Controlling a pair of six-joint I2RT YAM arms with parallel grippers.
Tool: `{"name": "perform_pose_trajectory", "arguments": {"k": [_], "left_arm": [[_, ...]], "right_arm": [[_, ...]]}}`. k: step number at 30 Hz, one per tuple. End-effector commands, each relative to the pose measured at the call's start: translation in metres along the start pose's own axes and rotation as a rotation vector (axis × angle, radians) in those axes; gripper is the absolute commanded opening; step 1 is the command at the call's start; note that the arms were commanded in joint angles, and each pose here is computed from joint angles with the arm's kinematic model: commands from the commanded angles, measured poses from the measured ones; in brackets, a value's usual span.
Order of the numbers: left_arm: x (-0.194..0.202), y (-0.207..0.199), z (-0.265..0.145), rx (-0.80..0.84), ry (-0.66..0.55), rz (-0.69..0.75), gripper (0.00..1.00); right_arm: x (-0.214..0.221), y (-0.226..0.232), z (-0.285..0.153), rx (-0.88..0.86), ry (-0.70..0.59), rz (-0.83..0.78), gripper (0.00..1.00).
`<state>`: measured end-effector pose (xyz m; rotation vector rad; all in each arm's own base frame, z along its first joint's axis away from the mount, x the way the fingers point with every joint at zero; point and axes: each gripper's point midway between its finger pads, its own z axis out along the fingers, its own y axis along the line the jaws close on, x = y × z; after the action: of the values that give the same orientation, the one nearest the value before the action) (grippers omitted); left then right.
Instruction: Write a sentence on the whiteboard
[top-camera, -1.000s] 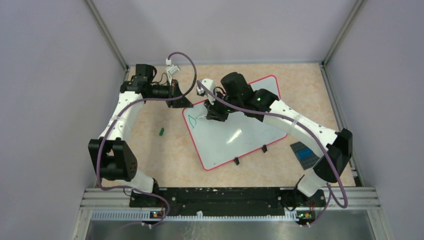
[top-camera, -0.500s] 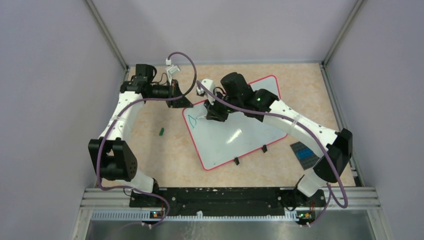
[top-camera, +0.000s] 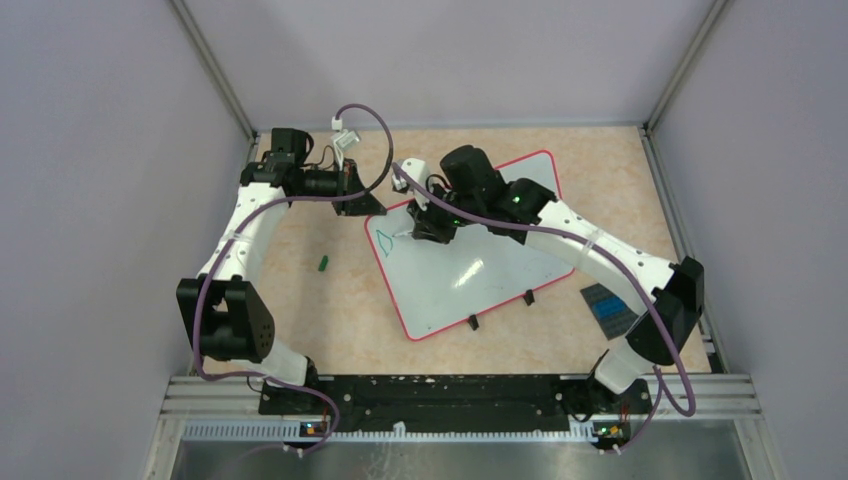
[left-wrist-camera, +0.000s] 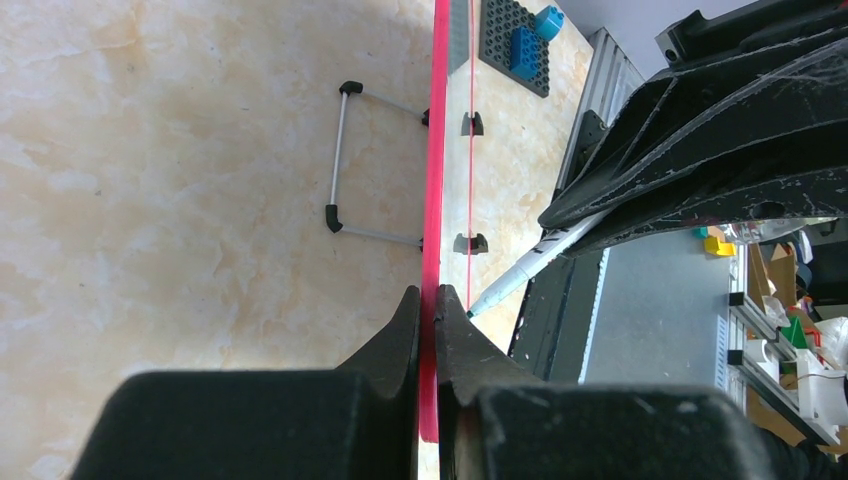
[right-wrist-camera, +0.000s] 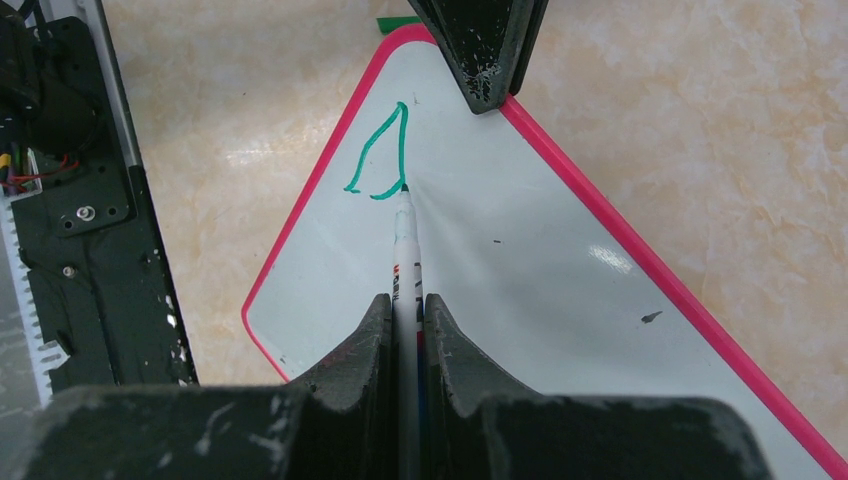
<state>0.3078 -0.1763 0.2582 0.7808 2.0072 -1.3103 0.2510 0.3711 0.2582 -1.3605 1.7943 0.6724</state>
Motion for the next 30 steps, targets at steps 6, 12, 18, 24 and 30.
{"name": "perform_pose_trajectory", "arguments": {"k": [6,12,18,24,30], "left_arm": [[0.004,-0.012,0.000,0.010,0.006,0.006,0.00],[0.004,-0.011,0.001,0.009,0.007,0.003,0.00],[0.004,-0.011,0.000,0.006,0.006,0.003,0.00],[0.004,-0.011,0.001,0.006,0.006,0.003,0.00],[0.005,-0.011,0.001,0.009,0.006,0.000,0.00]], "right_arm": [[-0.011,-0.006,0.002,0.042,-0.021,-0.033,0.00],[0.000,-0.008,-0.001,0.057,-0.002,-0.025,0.00],[0.013,-0.008,-0.001,0.062,0.024,-0.020,0.00],[0.023,-0.001,0.000,0.037,0.040,-0.008,0.00],[0.018,0.004,0.002,0.019,0.028,-0.011,0.00]]}}
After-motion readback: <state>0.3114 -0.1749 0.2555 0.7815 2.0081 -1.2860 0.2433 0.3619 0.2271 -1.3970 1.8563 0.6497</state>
